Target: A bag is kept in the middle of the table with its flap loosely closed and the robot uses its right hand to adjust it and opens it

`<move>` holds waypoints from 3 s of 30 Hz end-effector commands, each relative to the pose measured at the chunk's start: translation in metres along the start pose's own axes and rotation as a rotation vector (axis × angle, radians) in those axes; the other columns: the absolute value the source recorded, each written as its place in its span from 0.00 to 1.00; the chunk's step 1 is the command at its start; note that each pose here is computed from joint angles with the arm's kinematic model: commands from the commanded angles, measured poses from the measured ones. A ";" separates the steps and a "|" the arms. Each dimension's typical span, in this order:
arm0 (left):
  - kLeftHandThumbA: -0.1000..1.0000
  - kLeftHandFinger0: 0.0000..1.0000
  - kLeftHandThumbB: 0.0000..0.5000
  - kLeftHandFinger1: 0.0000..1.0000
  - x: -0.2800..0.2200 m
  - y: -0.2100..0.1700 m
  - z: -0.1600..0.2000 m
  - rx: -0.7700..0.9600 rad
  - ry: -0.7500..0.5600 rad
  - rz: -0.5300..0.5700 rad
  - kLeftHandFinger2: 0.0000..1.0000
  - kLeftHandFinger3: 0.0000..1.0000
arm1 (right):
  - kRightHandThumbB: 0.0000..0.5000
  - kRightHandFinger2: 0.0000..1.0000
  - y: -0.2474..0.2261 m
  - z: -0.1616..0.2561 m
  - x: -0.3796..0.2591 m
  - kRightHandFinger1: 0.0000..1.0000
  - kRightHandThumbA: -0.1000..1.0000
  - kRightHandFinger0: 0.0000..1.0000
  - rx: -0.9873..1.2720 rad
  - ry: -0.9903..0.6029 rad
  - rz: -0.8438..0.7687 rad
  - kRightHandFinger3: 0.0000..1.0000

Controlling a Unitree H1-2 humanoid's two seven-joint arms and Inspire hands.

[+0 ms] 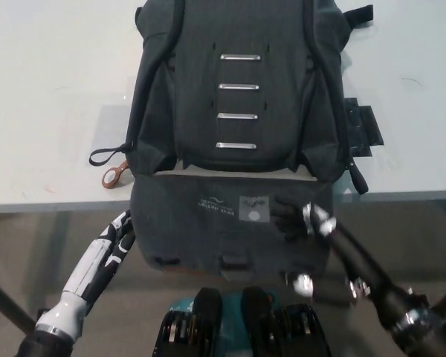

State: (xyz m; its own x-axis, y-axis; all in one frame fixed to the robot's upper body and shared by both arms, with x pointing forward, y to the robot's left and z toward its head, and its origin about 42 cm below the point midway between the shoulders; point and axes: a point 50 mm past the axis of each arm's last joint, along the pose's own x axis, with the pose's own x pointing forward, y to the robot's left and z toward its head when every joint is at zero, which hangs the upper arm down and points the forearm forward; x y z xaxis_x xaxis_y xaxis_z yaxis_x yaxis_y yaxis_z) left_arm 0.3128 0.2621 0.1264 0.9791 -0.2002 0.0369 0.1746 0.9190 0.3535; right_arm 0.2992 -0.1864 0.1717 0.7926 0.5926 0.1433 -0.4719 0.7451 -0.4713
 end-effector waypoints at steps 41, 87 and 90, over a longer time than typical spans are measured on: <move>0.96 1.00 0.00 1.00 0.009 0.010 0.027 0.045 -0.096 -0.028 1.00 1.00 | 0.49 1.00 -0.059 -0.061 -0.065 1.00 1.00 1.00 0.158 0.187 -0.255 1.00; 1.00 1.00 0.11 1.00 -0.086 -0.004 0.009 0.005 -0.074 0.054 1.00 1.00 | 0.51 1.00 0.014 -0.038 -0.083 1.00 1.00 1.00 0.260 -0.139 -0.423 1.00; 1.00 1.00 0.10 1.00 -0.086 -0.004 0.009 0.002 -0.069 0.055 1.00 1.00 | 0.55 1.00 0.015 -0.037 -0.083 1.00 1.00 1.00 0.249 -0.129 -0.419 1.00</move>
State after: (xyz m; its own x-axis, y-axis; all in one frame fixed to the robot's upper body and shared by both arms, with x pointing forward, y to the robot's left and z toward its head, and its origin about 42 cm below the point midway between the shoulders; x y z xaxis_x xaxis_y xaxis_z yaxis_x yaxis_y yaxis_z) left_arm 0.2241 0.2709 0.1232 0.9819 -0.1775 0.0659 0.1457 0.9307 0.3356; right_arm 0.2382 -0.2355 0.1091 0.9150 0.2526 0.3145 -0.2374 0.9676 -0.0862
